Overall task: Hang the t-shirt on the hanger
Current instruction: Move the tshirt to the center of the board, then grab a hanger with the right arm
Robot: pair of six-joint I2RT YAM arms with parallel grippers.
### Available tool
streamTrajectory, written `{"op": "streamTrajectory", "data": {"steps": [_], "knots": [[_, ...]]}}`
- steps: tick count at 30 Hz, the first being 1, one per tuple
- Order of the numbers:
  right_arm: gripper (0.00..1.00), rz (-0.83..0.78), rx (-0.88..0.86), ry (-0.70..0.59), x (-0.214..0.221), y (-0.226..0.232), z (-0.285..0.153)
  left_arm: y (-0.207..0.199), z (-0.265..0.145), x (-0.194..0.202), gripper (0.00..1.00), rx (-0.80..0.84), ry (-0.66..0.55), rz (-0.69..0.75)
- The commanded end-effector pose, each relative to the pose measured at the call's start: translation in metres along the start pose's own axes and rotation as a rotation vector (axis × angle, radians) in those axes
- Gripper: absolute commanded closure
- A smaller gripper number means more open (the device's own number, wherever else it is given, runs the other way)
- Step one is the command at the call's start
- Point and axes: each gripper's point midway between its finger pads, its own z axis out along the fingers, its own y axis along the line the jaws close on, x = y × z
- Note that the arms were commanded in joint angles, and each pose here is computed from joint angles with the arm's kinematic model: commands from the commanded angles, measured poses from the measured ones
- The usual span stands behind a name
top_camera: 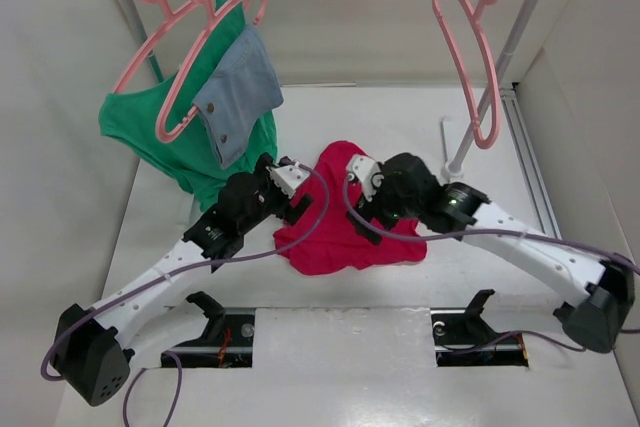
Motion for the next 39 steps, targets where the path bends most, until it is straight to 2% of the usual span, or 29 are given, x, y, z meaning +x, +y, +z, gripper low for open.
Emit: {"op": "streamTrajectory", "data": {"steps": [1,3,4,7,8,10,11,13,18,22,24,29,33,34,36,37,39], "knots": [[0.01,-0.106,0.090,-0.356,-0.094,-0.017,-0.072,0.010,0.002,-0.017,0.14,-0.065,-0.077,-0.082],[0.01,-0.140,0.091,-0.432,-0.119,-0.016,-0.098,0.011,0.003,-0.014,0.14,-0.074,-0.075,-0.095],[0.01,-0.164,0.115,-0.525,-0.148,-0.017,-0.133,0.011,0.003,-0.014,0.15,-0.074,-0.075,-0.095],[0.01,-0.202,0.183,-0.645,-0.185,-0.024,-0.191,0.006,0.004,-0.009,0.15,-0.055,-0.077,-0.085],[0.01,-0.204,0.228,-0.752,-0.210,-0.027,-0.236,0.005,0.006,-0.006,0.15,-0.053,-0.066,-0.085],[0.01,-0.173,0.360,-0.848,-0.228,-0.044,-0.285,0.000,0.009,-0.006,0.15,-0.024,-0.071,-0.084],[0.01,-0.144,0.440,-0.928,-0.242,-0.055,-0.324,-0.001,0.011,-0.002,0.15,-0.021,-0.059,-0.085],[0.02,-0.056,0.606,-0.922,-0.240,-0.085,-0.351,-0.005,0.013,-0.005,0.15,0.004,-0.062,-0.097],[0.05,0.108,0.932,-0.778,-0.216,-0.163,-0.366,-0.013,0.015,-0.001,0.15,0.042,-0.050,-0.107],[0.09,0.198,0.944,-0.716,-0.198,-0.201,-0.354,-0.020,0.013,0.001,0.15,0.076,-0.050,-0.107],[0.10,0.175,0.870,-0.710,-0.200,-0.205,-0.339,-0.022,0.012,0.003,0.15,0.087,-0.042,-0.108],[0.20,0.182,0.850,-0.686,-0.196,-0.227,-0.323,-0.026,0.010,0.004,0.15,0.105,-0.046,-0.107],[0.41,0.197,0.826,-0.659,-0.191,-0.238,-0.309,-0.026,0.009,0.006,0.15,0.105,-0.046,-0.107],[0.52,0.192,0.816,-0.662,-0.192,-0.237,-0.308,-0.026,0.009,0.006,0.15,0.105,-0.046,-0.107],[0.68,0.196,0.799,-0.643,-0.188,-0.239,-0.299,-0.026,0.009,0.006,0.15,0.105,-0.046,-0.107],[0.87,0.205,0.795,-0.647,-0.188,-0.239,-0.299,-0.026,0.007,0.004,0.15,0.103,-0.055,-0.116],[1.00,0.203,0.784,-0.646,-0.184,-0.235,-0.297,-0.026,0.007,0.003,0.15,0.103,-0.055,-0.116]]}}
